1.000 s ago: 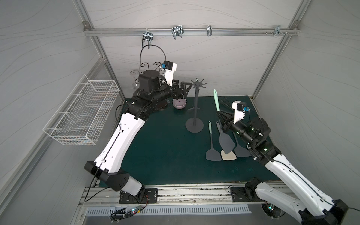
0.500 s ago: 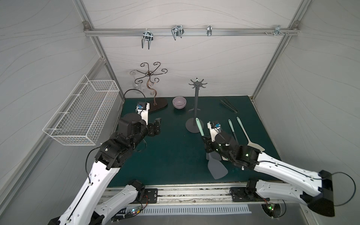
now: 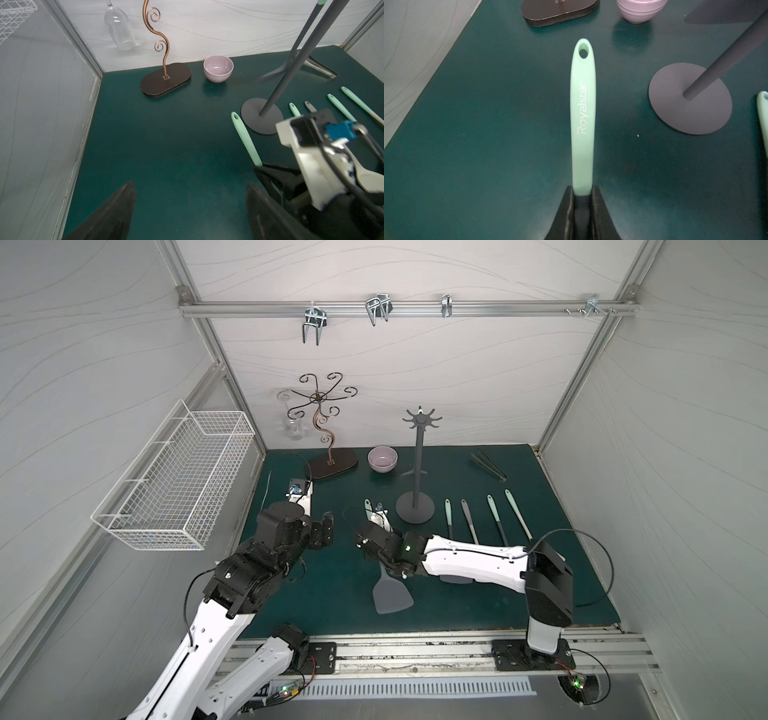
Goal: Take the spatula off the kitchen utensil rack
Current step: Place the spatula at the center of the board.
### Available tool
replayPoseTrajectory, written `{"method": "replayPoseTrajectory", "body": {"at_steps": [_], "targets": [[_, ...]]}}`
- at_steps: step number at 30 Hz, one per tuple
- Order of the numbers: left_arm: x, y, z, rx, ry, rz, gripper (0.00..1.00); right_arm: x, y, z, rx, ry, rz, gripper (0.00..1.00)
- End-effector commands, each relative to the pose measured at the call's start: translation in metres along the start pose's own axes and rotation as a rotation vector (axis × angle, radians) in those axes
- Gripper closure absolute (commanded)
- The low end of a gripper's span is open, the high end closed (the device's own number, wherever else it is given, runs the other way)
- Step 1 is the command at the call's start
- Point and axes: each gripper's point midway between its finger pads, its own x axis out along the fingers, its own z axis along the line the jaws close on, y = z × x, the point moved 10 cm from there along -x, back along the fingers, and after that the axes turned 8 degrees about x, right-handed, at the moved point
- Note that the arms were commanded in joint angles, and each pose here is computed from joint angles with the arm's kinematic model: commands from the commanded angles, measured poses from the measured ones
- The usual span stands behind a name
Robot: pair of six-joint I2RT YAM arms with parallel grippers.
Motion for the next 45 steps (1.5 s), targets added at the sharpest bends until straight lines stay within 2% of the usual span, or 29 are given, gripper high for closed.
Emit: {"method": "replayPoseTrajectory", "body": {"at_steps": [1, 7, 11, 22, 29, 32, 37, 45], "targets": [[-0.007, -0.005, 0.006, -0.025, -0.044, -0.088, 0.13, 0.028, -0.011, -0.007, 0.020, 0.092, 0.033, 1.00], [-0.019, 0.007, 0.019, -0.016, -0.163, -0.202, 0.12, 0.073, -0.013, -0.012, 0.056, 0.155, 0.069, 1.00], [-0.028, 0.012, 0.023, -0.023, -0.187, -0.259, 0.12, 0.096, -0.015, -0.018, 0.087, 0.179, 0.090, 1.00], [-0.022, 0.019, 0.018, -0.015, -0.155, -0.250, 0.12, 0.140, -0.006, -0.031, 0.106, 0.236, 0.161, 1.00], [-0.020, 0.022, 0.018, -0.014, -0.152, -0.243, 0.12, 0.155, 0.007, -0.038, 0.128, 0.240, 0.211, 1.00], [-0.019, 0.022, 0.017, -0.014, -0.150, -0.242, 0.12, 0.157, 0.010, -0.039, 0.139, 0.240, 0.223, 0.94], [-0.020, 0.021, 0.017, -0.010, -0.150, -0.242, 0.12, 0.154, 0.007, -0.039, 0.148, 0.220, 0.227, 0.71], [-0.017, 0.021, 0.016, -0.004, -0.145, -0.241, 0.11, 0.126, -0.023, -0.032, 0.153, 0.161, 0.173, 0.57]]}}
